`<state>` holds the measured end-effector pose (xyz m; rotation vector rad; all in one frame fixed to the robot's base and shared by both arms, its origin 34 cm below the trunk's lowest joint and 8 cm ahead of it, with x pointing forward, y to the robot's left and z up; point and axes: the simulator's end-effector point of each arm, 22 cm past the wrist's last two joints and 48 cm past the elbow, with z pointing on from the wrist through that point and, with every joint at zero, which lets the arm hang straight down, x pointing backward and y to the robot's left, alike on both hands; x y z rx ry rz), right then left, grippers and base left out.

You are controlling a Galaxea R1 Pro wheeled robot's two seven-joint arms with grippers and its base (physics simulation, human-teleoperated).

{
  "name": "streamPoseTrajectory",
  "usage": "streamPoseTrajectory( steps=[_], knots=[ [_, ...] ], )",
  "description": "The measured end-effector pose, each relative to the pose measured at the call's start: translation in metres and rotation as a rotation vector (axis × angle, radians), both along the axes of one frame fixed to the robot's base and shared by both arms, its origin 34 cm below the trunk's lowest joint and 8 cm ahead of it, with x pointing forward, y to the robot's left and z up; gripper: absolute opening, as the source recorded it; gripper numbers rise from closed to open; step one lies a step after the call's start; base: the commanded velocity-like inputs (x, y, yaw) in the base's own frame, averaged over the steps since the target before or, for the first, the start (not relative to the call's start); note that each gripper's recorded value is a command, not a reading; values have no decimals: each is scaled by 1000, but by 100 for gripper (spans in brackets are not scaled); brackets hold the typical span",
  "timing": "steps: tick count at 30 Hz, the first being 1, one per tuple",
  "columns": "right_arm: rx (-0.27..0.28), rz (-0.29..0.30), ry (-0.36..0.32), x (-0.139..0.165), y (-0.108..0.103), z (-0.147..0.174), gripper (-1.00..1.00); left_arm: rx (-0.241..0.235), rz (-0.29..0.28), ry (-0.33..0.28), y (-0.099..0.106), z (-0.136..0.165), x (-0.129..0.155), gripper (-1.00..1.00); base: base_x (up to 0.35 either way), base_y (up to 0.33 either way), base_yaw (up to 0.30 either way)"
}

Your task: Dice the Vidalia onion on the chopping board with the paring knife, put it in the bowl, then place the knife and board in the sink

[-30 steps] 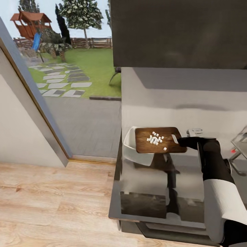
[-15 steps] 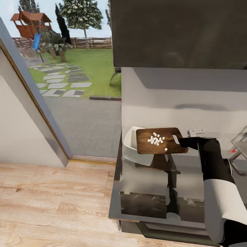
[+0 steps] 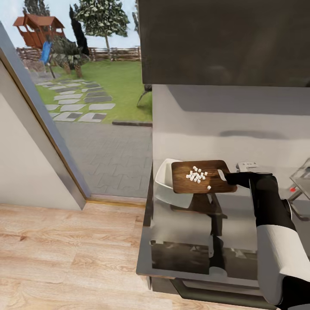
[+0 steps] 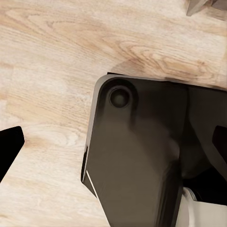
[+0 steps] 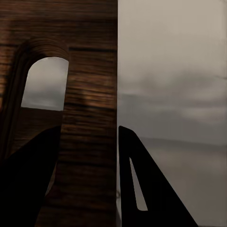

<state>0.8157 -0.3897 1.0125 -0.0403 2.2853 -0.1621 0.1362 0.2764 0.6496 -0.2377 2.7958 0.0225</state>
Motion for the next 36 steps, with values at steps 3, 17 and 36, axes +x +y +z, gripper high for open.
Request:
streamPoseTrajectory(
  steps=[3, 17, 36],
  knots=[
    [0, 0, 0, 0, 0, 0, -100, 0, 0, 0, 0, 0, 0, 100, 168, 0, 0],
    [-1, 0, 0, 0, 0, 0, -100, 0, 0, 0, 0, 0, 0, 100, 66, 0, 0],
    [-3, 2, -1, 0, 0, 0, -100, 0, 0, 0, 0, 0, 0, 100, 0, 0, 0]
  ],
)
